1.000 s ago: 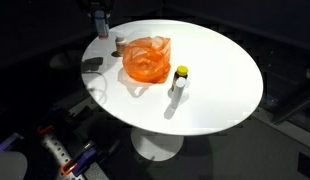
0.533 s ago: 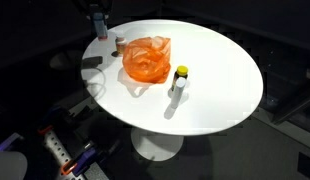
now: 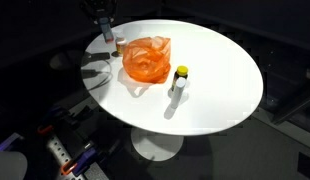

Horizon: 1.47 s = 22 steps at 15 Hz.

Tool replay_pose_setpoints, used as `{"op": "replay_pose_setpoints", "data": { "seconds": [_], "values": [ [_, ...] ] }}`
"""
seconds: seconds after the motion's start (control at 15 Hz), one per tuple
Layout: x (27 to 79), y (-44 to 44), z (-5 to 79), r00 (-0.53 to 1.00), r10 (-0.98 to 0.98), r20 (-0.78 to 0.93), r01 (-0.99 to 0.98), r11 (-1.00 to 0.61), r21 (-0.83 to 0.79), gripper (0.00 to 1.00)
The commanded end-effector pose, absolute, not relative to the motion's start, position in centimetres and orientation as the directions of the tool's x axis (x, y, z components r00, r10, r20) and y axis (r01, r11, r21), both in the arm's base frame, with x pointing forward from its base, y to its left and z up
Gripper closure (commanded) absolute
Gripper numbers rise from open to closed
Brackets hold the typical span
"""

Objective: Pick up the mentos container from the orange plastic bag and put it on the table

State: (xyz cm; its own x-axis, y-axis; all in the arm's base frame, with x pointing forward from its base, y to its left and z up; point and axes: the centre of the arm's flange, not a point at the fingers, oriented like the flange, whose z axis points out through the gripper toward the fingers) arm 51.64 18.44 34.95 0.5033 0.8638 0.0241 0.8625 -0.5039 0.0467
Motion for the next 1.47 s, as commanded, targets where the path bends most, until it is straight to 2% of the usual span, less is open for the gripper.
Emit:
{"op": "replay_pose_setpoints", "data": {
  "seconds": [0.0, 1.07, 1.13, 1.2, 1.27, 1.33, 1.4],
  "values": [
    [54.3, 19.5, 33.9, 0.481, 0.875, 0.045, 0.874, -0.483, 0.057, 0.81],
    [56.3, 20.8, 28.3, 0.537, 0.839, 0.085, 0.843, -0.537, -0.021, 0.81],
    [56.3, 20.8, 28.1, 0.535, 0.841, 0.084, 0.844, -0.535, -0.021, 0.58],
    [56.3, 20.9, 28.0, 0.534, 0.841, 0.085, 0.845, -0.534, -0.022, 0.46],
    [56.2, 20.9, 27.9, 0.532, 0.842, 0.085, 0.846, -0.532, -0.023, 0.38],
    [56.2, 21.0, 27.9, 0.531, 0.843, 0.086, 0.847, -0.531, -0.023, 0.24],
    [56.1, 21.1, 28.1, 0.528, 0.845, 0.090, 0.849, -0.528, -0.021, 0.17]
  ]
}}
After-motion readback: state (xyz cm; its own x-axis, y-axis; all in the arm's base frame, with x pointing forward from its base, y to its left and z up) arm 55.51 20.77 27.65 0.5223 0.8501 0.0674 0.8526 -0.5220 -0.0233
